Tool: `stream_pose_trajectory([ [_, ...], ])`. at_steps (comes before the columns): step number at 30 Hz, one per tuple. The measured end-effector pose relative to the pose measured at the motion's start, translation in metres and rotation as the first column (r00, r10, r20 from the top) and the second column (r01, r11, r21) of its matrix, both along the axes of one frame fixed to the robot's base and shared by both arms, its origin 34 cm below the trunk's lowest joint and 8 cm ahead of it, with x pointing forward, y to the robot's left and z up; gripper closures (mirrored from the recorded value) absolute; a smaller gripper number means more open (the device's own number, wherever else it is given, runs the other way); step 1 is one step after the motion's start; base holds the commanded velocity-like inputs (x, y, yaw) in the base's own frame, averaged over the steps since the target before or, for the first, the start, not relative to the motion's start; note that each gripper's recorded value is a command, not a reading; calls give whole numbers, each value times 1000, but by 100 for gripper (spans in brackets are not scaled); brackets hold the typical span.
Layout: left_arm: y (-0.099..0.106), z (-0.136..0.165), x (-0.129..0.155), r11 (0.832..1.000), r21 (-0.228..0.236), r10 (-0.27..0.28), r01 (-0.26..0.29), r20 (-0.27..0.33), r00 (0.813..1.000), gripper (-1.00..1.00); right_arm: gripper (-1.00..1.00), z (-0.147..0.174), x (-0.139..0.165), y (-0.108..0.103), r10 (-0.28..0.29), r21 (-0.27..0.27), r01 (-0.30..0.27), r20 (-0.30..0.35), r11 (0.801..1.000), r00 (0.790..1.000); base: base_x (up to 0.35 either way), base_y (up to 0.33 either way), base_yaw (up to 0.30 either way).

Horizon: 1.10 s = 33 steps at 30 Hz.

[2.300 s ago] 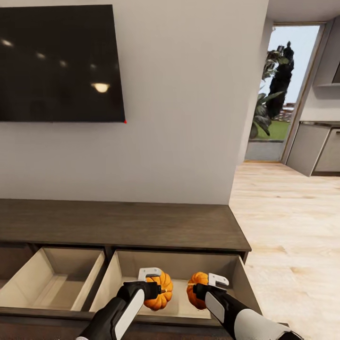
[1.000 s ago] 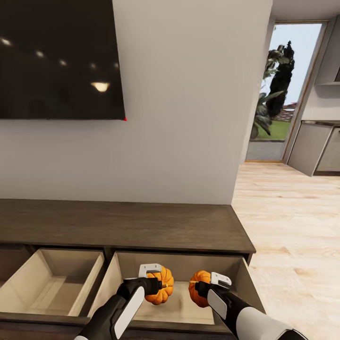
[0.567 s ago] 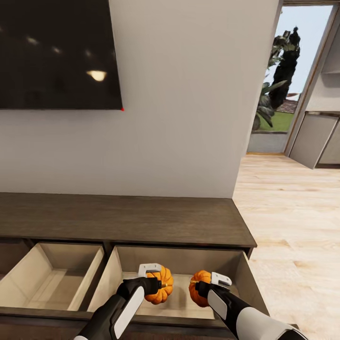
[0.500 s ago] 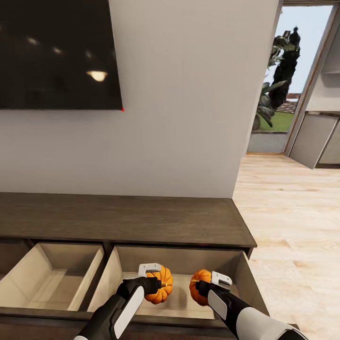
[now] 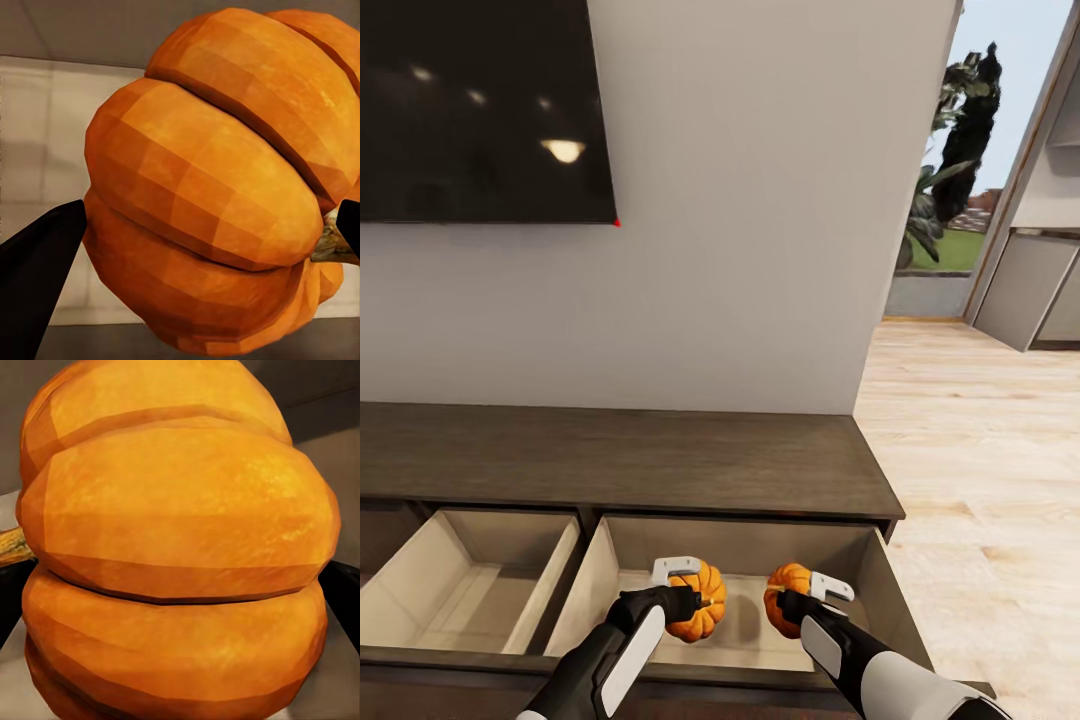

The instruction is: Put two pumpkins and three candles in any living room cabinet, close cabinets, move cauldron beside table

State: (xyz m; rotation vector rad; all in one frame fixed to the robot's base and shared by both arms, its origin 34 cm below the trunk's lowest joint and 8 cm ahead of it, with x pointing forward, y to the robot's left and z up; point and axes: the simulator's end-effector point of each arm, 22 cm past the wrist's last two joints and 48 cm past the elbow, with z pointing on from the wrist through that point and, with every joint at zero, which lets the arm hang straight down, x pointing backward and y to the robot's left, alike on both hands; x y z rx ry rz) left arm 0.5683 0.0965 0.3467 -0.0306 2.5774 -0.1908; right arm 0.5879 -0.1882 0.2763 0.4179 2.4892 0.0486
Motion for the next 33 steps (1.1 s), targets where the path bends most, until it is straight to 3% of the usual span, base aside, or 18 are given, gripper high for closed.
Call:
stream_pose_trajectory([
  [8,0,0,0,1000,-2,2,-2,-1,1000,100,100,0,0,2,2,2,-2,-1,1000,1000,0,0,0],
  [9,0,0,0,1000,-2,2,-2,0,1000,100,-100,0,0,2,2,2,-2,-1,1000,1000,0,0,0],
  [14,0,0,0,1000,-1,1,-1,-1,1000,100,-100,0,0,1,1,1,-1,-1,1000,1000,0,0,0],
  [15,0,0,0,1000,-2,1,-1,-1,1000,-100,-100,0,0,1,1,1,-1,-1,1000,1000,0,0,0],
  [33,0,12,3,1000,-2,-1,1,18,1000,-100,-100,13,5,1,1,1,-1,24,1000,1000,0,0,0],
])
